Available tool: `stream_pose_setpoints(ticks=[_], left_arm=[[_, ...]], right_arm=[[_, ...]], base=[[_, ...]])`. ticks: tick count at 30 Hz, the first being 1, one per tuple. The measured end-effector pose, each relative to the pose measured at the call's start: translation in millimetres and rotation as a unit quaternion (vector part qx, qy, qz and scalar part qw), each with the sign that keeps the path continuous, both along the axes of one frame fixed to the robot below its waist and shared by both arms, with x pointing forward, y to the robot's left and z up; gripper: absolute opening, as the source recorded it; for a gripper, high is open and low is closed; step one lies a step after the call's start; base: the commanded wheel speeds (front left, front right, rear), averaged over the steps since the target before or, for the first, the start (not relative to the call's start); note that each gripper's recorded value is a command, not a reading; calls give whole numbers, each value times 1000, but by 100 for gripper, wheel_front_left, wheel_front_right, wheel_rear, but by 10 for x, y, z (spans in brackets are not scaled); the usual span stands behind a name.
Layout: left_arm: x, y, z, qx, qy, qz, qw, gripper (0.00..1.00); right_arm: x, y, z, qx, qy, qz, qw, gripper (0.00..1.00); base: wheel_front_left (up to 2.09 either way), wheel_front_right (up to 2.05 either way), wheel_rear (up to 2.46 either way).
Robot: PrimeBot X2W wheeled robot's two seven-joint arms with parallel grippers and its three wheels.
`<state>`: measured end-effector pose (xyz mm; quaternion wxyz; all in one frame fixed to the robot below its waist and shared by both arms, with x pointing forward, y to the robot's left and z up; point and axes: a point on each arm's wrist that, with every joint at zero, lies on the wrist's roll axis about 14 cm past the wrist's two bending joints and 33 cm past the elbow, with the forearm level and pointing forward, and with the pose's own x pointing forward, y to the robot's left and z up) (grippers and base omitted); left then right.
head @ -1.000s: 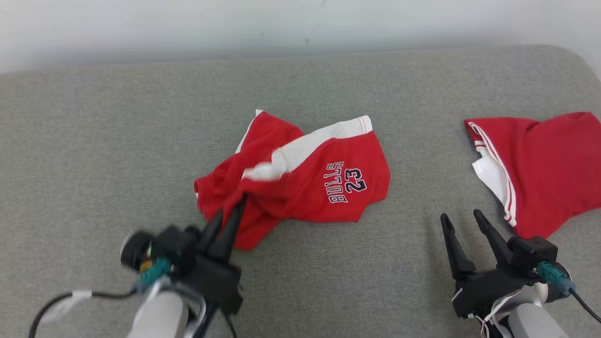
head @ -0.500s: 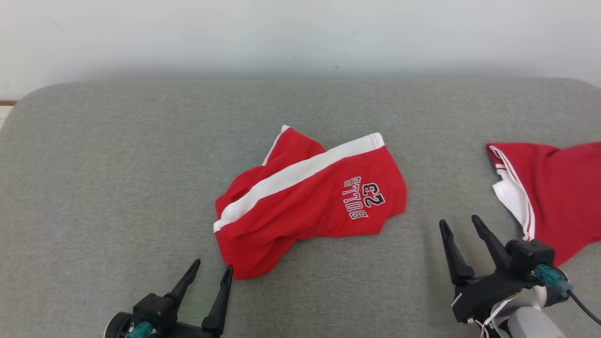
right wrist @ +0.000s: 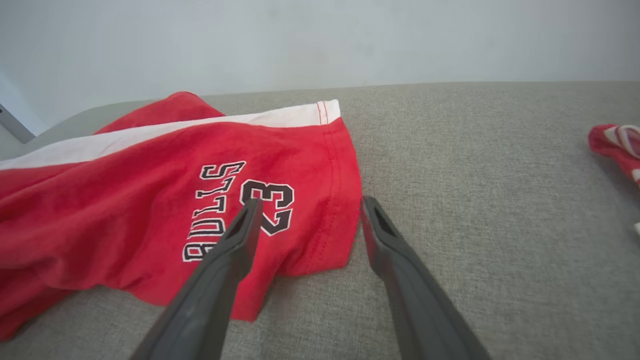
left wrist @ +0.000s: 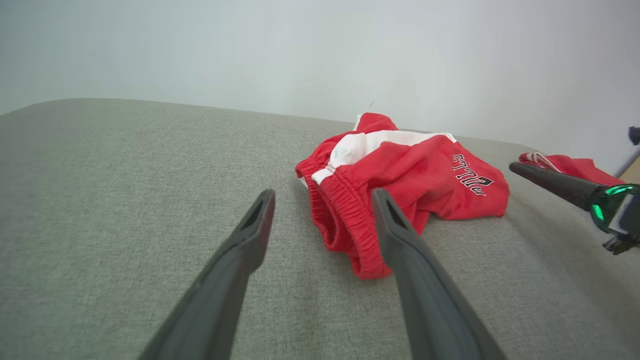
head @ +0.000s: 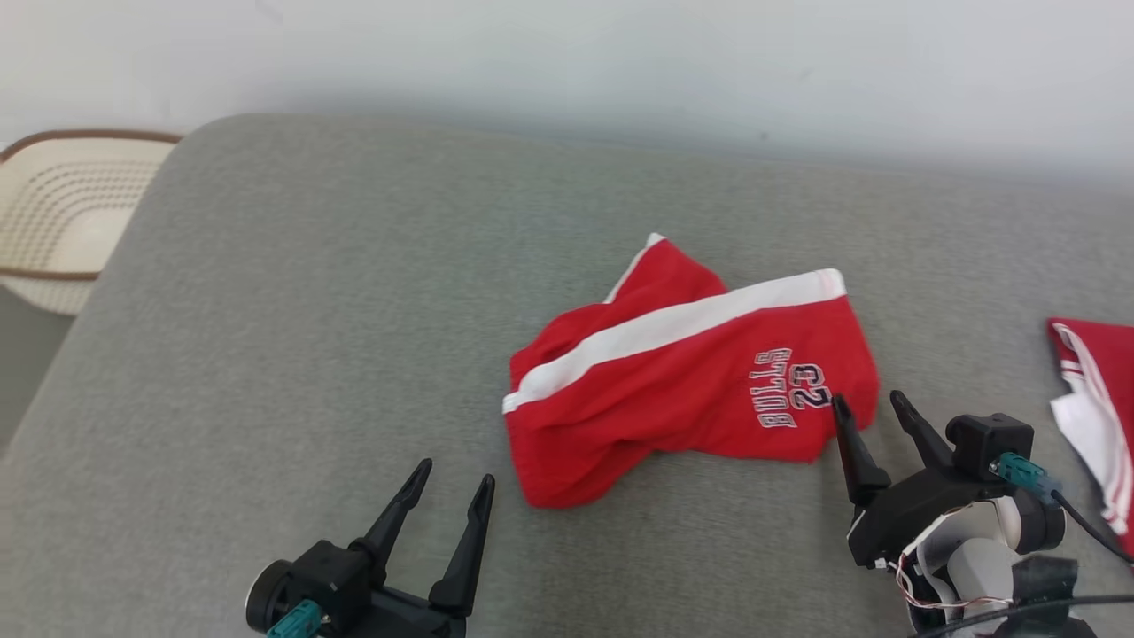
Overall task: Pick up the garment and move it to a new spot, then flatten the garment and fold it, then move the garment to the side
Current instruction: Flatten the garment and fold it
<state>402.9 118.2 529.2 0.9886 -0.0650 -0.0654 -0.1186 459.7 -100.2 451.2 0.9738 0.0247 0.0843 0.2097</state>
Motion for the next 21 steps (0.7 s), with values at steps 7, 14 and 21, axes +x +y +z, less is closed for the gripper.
stream_pose_setpoints(ticks=[7, 14, 21], left_arm=[[-72, 159, 4, -1, 1, 25, 1000, 100], [-76, 144, 15, -4, 0, 23, 1000, 100], [-65, 41, 98, -11, -12, 9, 1000, 100]], right_arm=[[70, 144, -276, -27, 40, 13, 999, 100], [80, 93, -402, -57, 57, 12, 997, 39], [14, 94, -287, -64, 33, 22, 997, 0]], base=[[0, 0, 0], [0, 0, 0], [0, 0, 0]])
